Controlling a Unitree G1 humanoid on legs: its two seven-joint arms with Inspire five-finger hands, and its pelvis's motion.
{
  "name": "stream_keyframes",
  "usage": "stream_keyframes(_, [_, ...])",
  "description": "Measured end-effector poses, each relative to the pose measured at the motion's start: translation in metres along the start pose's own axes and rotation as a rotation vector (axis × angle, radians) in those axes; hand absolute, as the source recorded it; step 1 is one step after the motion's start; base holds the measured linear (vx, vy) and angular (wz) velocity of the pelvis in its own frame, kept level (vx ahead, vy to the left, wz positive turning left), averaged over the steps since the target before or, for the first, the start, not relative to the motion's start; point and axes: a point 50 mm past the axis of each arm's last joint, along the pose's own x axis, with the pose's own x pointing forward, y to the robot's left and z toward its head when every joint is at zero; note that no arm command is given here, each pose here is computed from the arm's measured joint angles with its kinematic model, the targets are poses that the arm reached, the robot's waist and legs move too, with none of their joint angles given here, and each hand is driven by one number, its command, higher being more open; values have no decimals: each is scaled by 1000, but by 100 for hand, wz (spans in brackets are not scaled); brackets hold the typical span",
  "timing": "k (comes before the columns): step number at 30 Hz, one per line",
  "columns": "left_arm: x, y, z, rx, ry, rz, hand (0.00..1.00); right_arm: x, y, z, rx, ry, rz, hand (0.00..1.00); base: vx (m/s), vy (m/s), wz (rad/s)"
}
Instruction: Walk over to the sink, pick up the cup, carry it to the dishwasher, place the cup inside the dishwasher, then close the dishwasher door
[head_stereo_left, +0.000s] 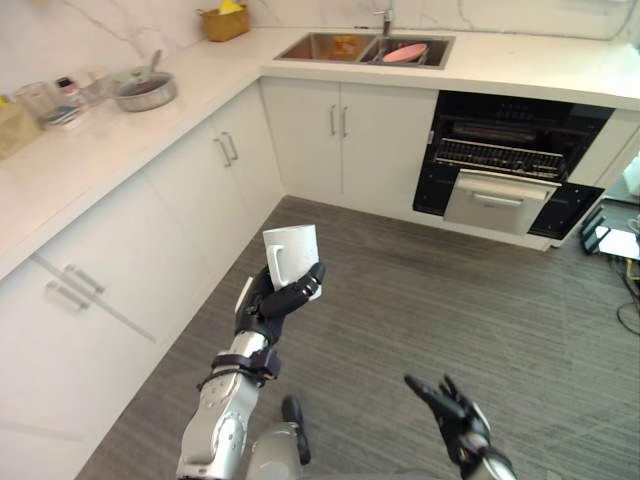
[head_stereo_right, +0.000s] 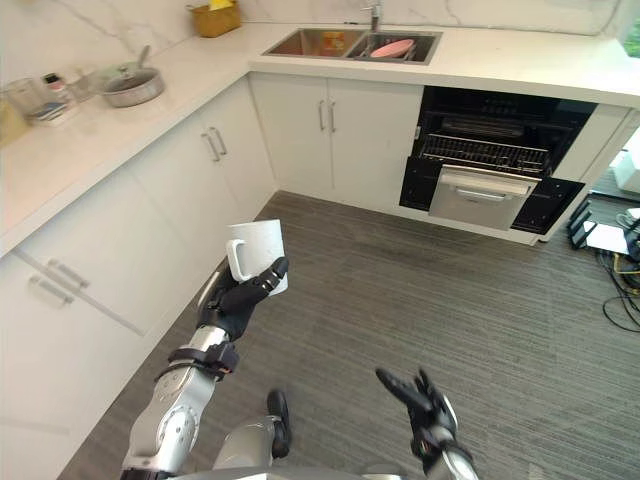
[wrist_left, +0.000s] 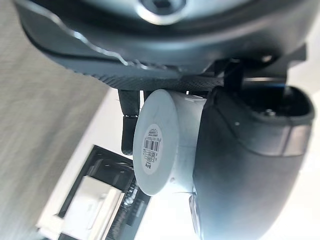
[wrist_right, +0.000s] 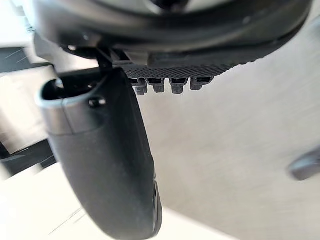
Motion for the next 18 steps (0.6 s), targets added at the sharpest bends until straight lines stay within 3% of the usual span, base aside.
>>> stream_keyframes(6, [4,7,13,48,-70,11,0,5,27,77,42,-351,21,100,474,445,-31])
stream_keyframes(12, [9,-2,17,61,-105,-27,0,-12,33,57,120,-331,7,100,340,140,-14])
stream_keyframes(18, [12,7,26,100,-142,-5,0,-22,51,87,120,-459,99,100,415,25,-55])
